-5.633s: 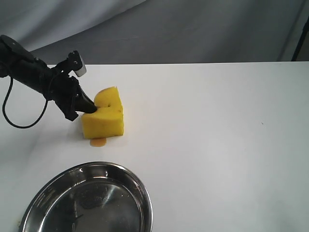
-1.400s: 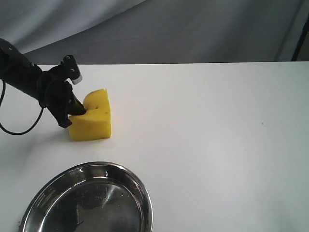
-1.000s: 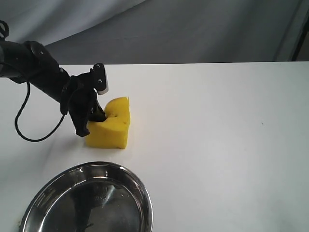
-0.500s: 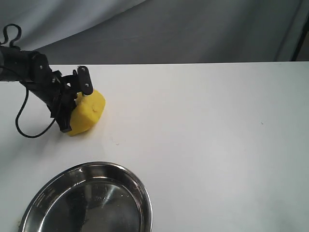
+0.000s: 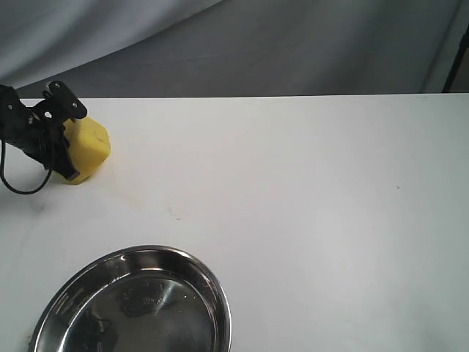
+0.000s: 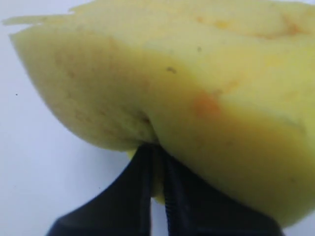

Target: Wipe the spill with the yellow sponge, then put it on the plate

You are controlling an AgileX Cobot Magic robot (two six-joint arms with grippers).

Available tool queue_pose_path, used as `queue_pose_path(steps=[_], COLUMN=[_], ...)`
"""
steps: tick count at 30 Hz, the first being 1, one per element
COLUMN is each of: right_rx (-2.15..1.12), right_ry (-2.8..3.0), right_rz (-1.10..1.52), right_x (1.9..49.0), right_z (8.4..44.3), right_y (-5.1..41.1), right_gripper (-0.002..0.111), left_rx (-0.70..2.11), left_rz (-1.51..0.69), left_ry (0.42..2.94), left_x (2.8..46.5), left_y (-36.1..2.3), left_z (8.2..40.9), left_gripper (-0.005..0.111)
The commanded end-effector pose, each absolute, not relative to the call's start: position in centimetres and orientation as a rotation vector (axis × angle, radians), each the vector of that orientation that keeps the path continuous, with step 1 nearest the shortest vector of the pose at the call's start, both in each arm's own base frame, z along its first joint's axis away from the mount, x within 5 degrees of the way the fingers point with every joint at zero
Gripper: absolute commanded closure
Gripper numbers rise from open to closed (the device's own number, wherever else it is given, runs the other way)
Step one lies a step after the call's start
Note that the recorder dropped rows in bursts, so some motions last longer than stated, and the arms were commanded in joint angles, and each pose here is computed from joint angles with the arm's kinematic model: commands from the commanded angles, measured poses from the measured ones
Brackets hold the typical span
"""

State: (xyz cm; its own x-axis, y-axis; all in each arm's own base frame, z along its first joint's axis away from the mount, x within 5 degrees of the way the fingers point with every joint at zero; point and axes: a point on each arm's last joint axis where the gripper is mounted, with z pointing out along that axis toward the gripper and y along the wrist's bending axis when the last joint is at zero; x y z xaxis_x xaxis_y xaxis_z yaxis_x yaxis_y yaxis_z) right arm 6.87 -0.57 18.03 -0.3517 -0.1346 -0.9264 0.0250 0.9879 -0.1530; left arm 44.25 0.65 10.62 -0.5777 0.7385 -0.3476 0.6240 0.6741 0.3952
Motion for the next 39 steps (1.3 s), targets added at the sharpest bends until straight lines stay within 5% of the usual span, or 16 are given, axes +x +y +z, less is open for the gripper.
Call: queue_pose_path(steps=[1, 9, 25, 39], right_rx=[-0.071, -0.071, -0.071, -0.071], right_ry=[1.923, 1.923, 1.923, 1.923], right_rz=[-0.162, -0.162, -0.162, -0.162], right_x=[6.9, 6.9, 6.9, 6.9], right_z=[17.9, 17.9, 17.9, 17.9], right_y=[-0.6, -0.6, -0.6, -0.6], right_gripper=[0.108, 0.108, 0.108, 0.108], left_rx=[1.085, 1.241, 1.384, 1.732], left_rz=[0.271, 0.108, -0.724, -0.641], left_ry=[2.501, 2.640, 2.461, 2.249], left_x=[43.3, 41.4, 38.9, 37.5], left_y=[0.9, -0.5, -5.1, -15.0], left_z=[9.4, 8.7, 9.8, 6.4], left_gripper=[0.107, 0.107, 0.107, 0.107])
